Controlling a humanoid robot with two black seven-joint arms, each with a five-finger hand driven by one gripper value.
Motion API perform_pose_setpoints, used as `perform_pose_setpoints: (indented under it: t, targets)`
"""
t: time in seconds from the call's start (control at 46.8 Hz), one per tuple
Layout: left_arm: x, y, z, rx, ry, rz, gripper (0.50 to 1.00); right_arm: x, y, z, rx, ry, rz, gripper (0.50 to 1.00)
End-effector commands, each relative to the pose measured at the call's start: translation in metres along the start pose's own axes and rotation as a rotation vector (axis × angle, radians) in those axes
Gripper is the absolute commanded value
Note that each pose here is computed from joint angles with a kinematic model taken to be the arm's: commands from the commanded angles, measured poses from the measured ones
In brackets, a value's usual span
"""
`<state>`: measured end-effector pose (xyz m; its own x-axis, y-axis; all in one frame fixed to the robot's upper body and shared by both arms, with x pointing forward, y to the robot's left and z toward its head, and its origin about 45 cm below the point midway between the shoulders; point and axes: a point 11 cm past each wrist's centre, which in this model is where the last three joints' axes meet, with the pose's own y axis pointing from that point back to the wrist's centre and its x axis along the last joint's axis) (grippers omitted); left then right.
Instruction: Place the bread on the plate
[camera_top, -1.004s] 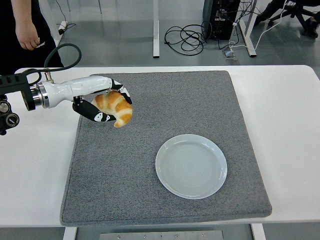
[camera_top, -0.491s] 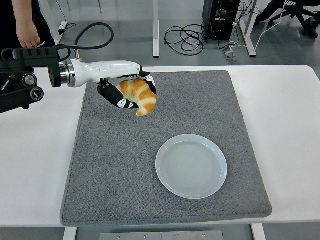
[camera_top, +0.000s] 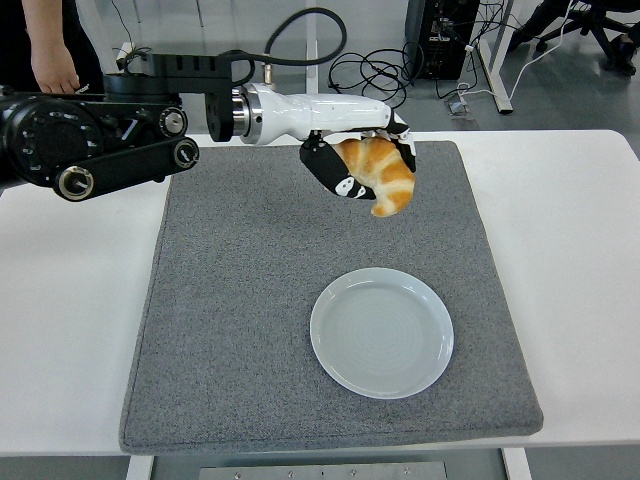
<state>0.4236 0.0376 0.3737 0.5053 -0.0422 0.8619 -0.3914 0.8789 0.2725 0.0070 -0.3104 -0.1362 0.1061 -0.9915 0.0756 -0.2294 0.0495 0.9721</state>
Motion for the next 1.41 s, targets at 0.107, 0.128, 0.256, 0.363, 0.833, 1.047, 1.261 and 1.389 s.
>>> perform_pose_setpoints:
  t: [0.107,0.128,0.256,0.363,0.833,1.047,1.261,1.389]
  targets:
    - [-0.022,-0.021,0.013,-0.036,0.014,-0.042,0.5,0.001,0.0,0.0,0.0,0.0,0.002,1.0]
    - [-0.025,-0.023,0.013,-0.039,0.019,-0.045,0.5,0.001,0.0,0.0,0.0,0.0,0.002,1.0]
    - [-0.041,-0.034,0.018,-0.059,0.038,-0.07,0.5,0.001,0.0,0.0,0.0,0.0,0.002,1.0]
    - [-0.056,-0.039,0.017,-0.065,0.062,-0.085,0.5,0.001,0.0,0.0,0.0,0.0,0.002,1.0]
    - [-0.112,-0.045,0.007,-0.068,0.156,-0.103,0.5,0.0,0.0,0.002,-0.003,-0.001,0.0,1.0]
    - [-0.135,-0.043,-0.001,-0.056,0.208,-0.119,0.5,0.0,0.0,0.002,-0.003,-0.001,0.0,1.0]
    - [-0.145,-0.04,-0.013,-0.026,0.233,-0.116,0.5,0.0,0.0,0.001,-0.001,0.0,0.001,1.0]
    - [-0.149,-0.038,-0.023,-0.002,0.245,-0.109,0.5,0.0,0.0,0.002,-0.003,-0.001,0.0,1.0]
